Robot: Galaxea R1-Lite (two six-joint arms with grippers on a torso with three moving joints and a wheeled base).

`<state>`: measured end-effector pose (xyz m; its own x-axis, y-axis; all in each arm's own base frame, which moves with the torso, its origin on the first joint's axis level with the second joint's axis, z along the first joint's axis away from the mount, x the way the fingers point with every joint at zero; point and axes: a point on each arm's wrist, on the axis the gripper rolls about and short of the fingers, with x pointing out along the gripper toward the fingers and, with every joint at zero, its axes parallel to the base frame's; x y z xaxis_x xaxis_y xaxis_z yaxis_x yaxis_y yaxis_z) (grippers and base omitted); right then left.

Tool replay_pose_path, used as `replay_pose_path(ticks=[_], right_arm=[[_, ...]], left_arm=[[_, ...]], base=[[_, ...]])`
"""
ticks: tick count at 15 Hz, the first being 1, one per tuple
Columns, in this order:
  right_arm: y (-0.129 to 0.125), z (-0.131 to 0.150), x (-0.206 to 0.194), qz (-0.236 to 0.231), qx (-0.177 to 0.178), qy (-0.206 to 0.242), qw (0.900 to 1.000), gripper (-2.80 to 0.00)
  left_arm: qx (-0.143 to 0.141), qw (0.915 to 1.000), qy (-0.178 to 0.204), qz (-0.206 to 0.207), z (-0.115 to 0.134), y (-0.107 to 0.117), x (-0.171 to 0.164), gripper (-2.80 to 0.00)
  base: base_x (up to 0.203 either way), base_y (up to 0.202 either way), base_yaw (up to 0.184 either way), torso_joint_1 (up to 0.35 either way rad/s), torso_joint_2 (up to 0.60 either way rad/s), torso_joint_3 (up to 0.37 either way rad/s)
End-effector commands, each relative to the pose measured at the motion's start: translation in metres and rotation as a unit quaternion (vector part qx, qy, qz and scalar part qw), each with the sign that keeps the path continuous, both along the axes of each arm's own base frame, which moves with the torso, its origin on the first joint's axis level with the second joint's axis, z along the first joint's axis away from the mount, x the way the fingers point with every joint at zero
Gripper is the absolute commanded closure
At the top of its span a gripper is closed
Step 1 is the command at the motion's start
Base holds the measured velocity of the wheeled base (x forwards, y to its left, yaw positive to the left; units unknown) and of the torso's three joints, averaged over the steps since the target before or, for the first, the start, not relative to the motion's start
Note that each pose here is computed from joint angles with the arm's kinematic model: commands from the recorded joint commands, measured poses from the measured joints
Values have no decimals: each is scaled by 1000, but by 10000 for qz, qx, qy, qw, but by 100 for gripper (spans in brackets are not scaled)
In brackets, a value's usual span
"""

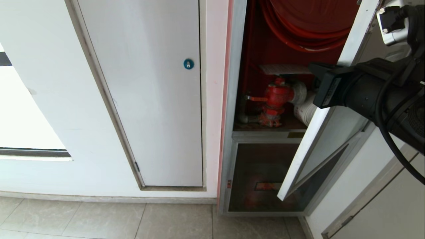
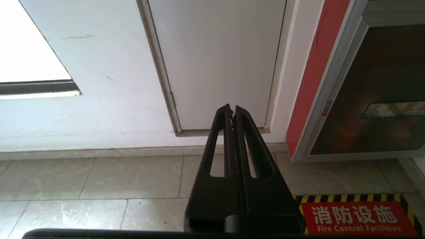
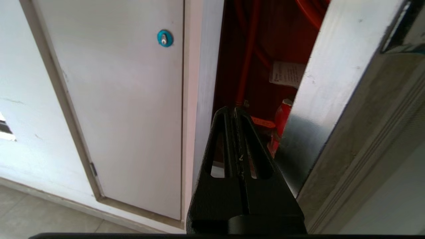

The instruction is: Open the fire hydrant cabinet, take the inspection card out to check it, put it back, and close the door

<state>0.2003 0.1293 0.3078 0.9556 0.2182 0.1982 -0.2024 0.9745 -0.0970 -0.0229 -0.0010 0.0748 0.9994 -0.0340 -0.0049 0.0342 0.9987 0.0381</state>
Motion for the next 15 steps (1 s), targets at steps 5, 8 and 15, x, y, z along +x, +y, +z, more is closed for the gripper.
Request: replay_pose_path(ticks=[5,8,15], right_arm=[[-5,2,-4,-103,45,-42,9999,0],[-8,1,-6,-171,64,-36,9998,0],[-13,-1,-11,-238,59,-18,9997,0]], left_arm=[[0,10000,6,1,0,0,0,0],[0,10000,6,1,0,0,0,0],[0,10000,6,1,0,0,0,0]], base=[[0,0,0,0,0,0],[0,0,0,0,0,0],[0,0,0,0,0,0]])
